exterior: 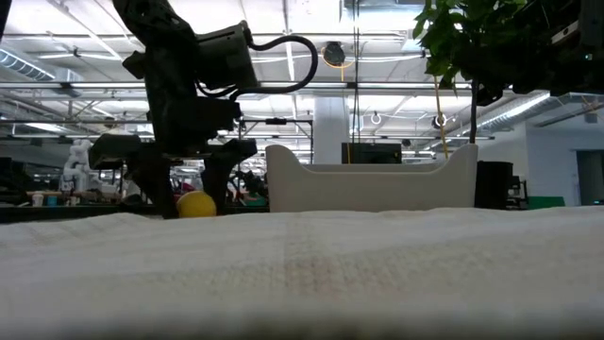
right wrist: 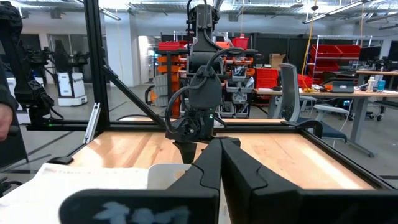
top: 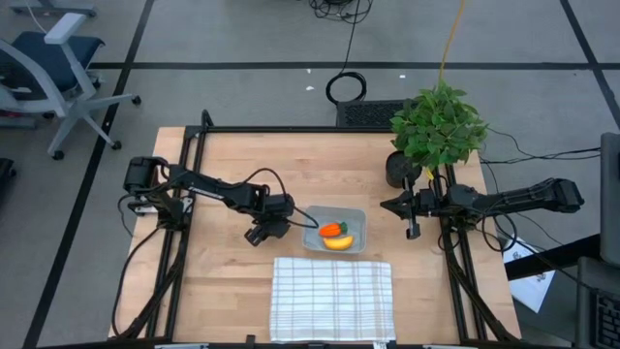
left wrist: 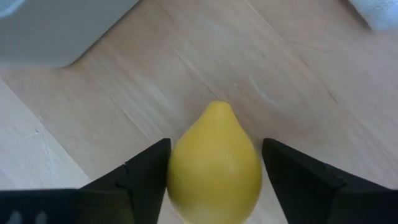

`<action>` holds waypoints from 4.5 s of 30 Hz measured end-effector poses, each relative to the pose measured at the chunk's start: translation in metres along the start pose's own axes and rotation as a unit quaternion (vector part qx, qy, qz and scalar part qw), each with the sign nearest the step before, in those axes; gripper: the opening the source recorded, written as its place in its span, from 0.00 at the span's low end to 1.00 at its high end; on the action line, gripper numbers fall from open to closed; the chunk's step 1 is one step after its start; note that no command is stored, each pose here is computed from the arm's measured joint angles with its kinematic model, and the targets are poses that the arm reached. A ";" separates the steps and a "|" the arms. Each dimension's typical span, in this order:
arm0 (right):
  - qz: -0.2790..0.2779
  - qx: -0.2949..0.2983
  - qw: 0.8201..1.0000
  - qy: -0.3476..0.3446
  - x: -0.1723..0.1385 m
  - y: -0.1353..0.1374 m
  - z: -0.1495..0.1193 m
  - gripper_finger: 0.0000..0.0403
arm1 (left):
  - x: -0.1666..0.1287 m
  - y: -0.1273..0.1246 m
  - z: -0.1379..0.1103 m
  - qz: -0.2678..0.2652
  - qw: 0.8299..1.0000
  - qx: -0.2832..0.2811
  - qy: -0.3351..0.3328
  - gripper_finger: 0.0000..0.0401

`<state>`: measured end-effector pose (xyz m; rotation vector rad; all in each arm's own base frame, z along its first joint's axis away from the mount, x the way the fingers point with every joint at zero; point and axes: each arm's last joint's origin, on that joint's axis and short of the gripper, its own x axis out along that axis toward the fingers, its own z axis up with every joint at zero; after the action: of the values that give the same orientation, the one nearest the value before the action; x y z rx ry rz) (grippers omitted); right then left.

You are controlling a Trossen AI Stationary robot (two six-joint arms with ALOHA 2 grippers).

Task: Pick and placing Produce into tupperware
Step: Put the lemon into the gray bin

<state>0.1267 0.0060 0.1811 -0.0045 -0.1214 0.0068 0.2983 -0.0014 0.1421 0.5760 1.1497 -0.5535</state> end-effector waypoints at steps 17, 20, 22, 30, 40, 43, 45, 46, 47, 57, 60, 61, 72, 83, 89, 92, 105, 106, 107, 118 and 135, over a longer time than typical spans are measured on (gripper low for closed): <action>0.000 0.000 1.000 0.000 0.000 0.000 0.000 0.00 | -0.002 0.000 -0.002 0.023 0.999 0.002 0.025 0.52; 0.000 0.000 1.000 0.000 0.000 0.000 0.000 0.00 | -0.007 0.000 -0.002 0.033 0.999 0.004 0.032 0.53; 0.000 0.000 1.000 -0.003 0.000 0.000 0.001 0.00 | -0.013 0.000 -0.003 0.041 0.998 0.012 0.039 0.52; 0.000 0.000 1.000 -0.010 0.000 0.000 0.002 0.00 | -0.048 0.003 -0.003 0.091 0.994 -0.032 0.045 0.49; 0.000 0.002 1.000 -0.006 0.001 0.000 0.001 0.00 | -0.122 0.009 -0.012 0.149 0.977 -0.153 -0.028 0.52; 0.000 0.002 1.000 -0.004 0.001 0.000 0.000 0.00 | -0.140 0.008 -0.022 0.135 0.969 -0.187 -0.084 0.50; 0.000 0.001 1.000 -0.003 0.001 0.000 0.000 0.00 | -0.148 0.008 -0.027 0.125 0.963 -0.204 -0.122 0.49; 0.000 0.001 1.000 -0.002 0.001 0.000 0.000 0.00 | -0.151 0.006 -0.031 0.116 0.961 -0.212 -0.134 0.49; 0.001 0.001 1.000 -0.002 0.001 0.000 0.000 0.00 | -0.152 0.005 -0.033 0.114 0.958 -0.218 -0.145 0.50; 0.001 0.001 1.000 -0.001 0.001 0.000 0.000 0.00 | -0.131 -0.016 -0.058 0.081 0.940 -0.228 -0.242 0.50; 0.001 0.000 1.000 0.003 0.001 0.000 -0.001 0.00 | -0.118 -0.023 -0.066 0.089 0.933 -0.232 -0.260 0.48; 0.001 0.000 1.000 0.003 0.001 0.000 -0.001 0.00 | -0.113 -0.025 -0.069 0.092 0.930 -0.235 -0.265 0.48; 0.001 0.000 1.000 0.000 0.001 0.000 0.000 0.00 | -0.085 -0.037 -0.084 0.126 0.909 -0.236 -0.319 0.52; 0.001 0.002 1.000 0.000 0.001 0.000 0.000 0.00 | -0.084 -0.037 -0.084 0.137 0.904 -0.224 -0.338 0.53; 0.001 0.001 1.000 0.000 0.001 0.000 0.000 0.00 | -0.087 -0.035 -0.082 0.145 0.901 -0.204 -0.354 0.51; 0.001 0.001 1.000 0.000 0.001 0.000 0.000 0.00 | -0.087 -0.034 -0.081 0.149 0.899 -0.202 -0.358 0.50; 0.001 0.000 1.000 0.000 0.001 0.000 0.000 0.00 | -0.088 -0.034 -0.081 0.151 0.898 -0.201 -0.360 0.51; 0.001 0.000 1.000 0.000 0.001 0.000 0.000 0.00 | -0.088 -0.034 -0.081 0.151 0.898 -0.201 -0.360 0.51; 0.001 0.000 1.000 0.000 0.001 0.000 0.000 0.00 | -0.088 -0.034 -0.081 0.151 0.898 -0.201 -0.360 0.51; 0.001 0.000 1.000 0.000 0.001 0.000 0.000 0.00 | -0.088 -0.034 -0.081 0.153 0.898 -0.200 -0.361 0.53; 0.001 0.000 1.000 0.000 0.001 0.000 0.000 0.00 | -0.096 -0.010 -0.059 0.217 0.831 -0.280 -0.430 0.53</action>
<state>0.1282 0.0061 0.1809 -0.0049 -0.1222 0.0092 0.2216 0.0416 0.2135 0.0232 0.2496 -0.0230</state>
